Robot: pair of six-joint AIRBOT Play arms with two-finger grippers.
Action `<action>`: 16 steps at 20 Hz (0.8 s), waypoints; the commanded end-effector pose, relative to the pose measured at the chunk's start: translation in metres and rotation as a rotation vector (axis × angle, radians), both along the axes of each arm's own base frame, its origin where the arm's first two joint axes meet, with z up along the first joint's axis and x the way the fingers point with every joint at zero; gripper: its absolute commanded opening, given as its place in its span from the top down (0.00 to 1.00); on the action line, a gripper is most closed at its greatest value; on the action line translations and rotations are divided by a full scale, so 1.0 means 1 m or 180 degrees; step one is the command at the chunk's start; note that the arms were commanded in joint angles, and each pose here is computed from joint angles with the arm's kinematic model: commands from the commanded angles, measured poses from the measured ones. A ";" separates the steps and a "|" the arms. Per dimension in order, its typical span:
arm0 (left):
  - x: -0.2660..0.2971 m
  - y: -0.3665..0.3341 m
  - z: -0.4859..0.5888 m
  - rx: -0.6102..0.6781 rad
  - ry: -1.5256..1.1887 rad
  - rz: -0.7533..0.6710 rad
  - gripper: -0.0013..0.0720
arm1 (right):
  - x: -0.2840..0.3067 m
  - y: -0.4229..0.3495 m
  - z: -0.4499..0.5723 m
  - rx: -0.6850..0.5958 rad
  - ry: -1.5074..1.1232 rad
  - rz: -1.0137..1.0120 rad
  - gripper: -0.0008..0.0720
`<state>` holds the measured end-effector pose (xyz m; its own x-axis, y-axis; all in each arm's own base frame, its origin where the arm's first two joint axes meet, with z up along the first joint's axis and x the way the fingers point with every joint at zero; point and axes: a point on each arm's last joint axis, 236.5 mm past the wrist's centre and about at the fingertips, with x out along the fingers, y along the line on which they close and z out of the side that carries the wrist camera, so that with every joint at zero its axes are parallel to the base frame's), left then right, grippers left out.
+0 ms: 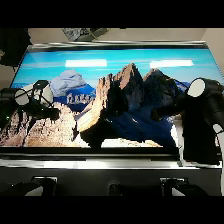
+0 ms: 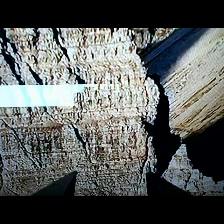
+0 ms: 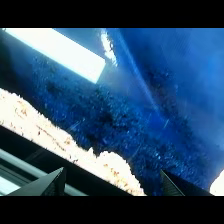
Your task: Fold the shirts.
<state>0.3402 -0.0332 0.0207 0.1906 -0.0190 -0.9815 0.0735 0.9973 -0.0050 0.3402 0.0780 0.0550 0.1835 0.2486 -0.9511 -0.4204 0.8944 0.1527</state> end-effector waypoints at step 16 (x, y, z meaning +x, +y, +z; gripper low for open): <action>0.119 0.066 0.059 -0.0791 -0.1093 0.1500 0.00 | 0.067 -0.013 0.021 -0.0151 -0.0964 -0.0106 0.03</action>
